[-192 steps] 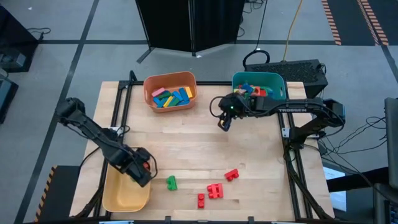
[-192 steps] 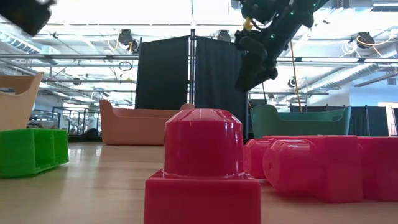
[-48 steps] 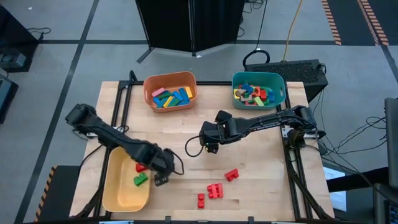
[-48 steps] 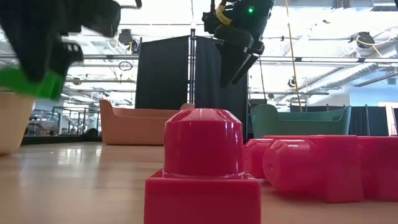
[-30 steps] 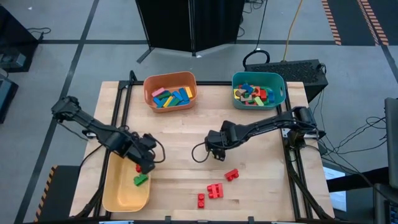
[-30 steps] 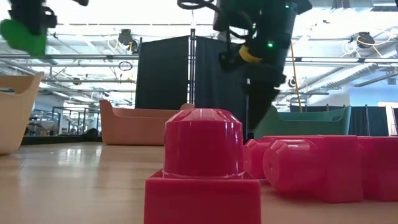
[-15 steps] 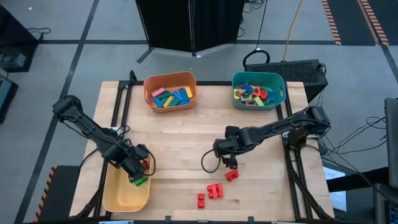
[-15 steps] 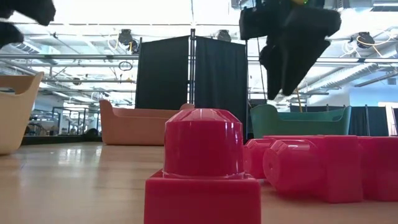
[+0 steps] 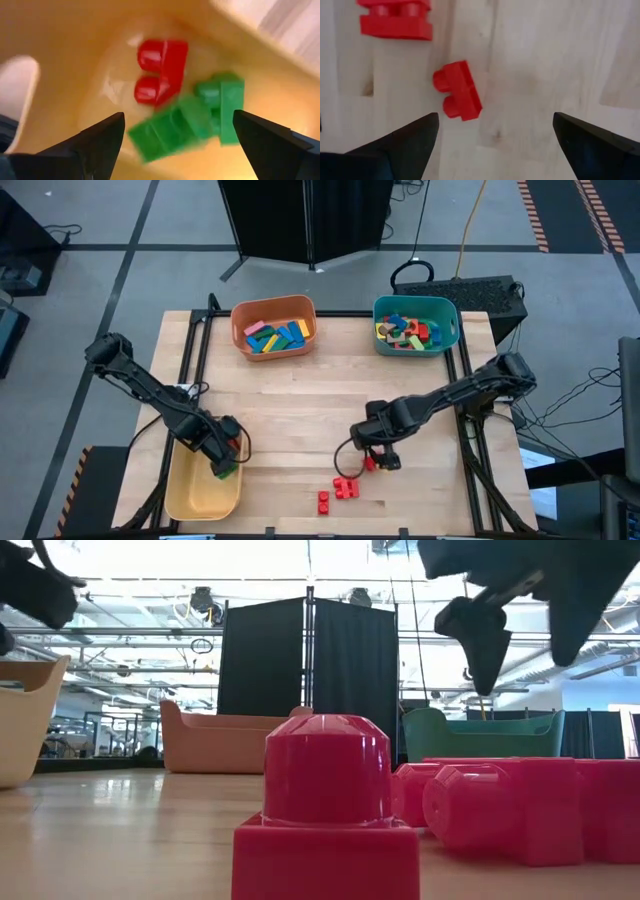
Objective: Sort blocks by size
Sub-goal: Put the green game piece into the yellow bin, then put the red game piece into the yellow bin
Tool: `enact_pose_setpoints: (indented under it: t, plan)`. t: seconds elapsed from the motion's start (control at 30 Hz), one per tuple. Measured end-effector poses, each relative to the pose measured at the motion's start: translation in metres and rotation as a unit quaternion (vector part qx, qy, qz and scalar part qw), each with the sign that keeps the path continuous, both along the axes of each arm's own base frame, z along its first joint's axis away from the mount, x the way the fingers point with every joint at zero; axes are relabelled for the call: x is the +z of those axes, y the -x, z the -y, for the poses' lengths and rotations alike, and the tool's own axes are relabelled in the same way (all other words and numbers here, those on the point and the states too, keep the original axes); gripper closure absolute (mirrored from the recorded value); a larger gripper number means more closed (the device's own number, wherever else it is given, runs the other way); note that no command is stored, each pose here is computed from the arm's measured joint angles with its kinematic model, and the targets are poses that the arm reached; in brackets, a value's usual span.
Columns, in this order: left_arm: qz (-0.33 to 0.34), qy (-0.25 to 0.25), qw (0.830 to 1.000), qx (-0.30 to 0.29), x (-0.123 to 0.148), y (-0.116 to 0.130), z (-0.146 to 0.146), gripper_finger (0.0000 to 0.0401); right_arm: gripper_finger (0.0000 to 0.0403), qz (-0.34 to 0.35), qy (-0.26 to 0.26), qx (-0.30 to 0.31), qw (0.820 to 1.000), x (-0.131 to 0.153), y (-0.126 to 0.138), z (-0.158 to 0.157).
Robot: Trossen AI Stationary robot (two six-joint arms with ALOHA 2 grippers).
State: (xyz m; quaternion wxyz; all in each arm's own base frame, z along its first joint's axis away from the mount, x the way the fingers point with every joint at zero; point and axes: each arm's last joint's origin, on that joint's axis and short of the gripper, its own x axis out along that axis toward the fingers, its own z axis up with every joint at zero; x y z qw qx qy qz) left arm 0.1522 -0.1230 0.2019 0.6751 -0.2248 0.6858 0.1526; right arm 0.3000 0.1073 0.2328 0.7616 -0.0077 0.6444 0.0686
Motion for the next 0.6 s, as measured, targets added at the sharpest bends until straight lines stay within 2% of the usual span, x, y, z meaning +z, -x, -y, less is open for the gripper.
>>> enact_pose_setpoints:
  t: [0.2, 0.4, 0.5, 0.6]
  plan:
    - [-0.029, 0.036, 0.999, -0.023, 0.0, 0.002, 0.002, 0.0034, 0.0023, 0.011, -0.008, 0.052, 0.999, -0.009, -0.004, -0.016]
    - [-0.033, 0.048, 0.998, 0.007, 0.009, -0.001, 0.004, 0.0034, 0.0027, -0.006, 0.002, 0.079, 0.997, -0.039, -0.017, -0.026]
    - [-0.036, 0.046, 0.998, 0.017, 0.019, -0.002, 0.005, 0.0035, 0.0045, -0.029, 0.008, 0.08, 0.996, -0.051, -0.019, -0.028]
    - [-0.043, 0.039, 0.998, 0.022, 0.034, -0.002, 0.005, 0.0046, 0.0083, -0.037, 0.01, 0.08, 0.996, -0.057, -0.02, -0.028]
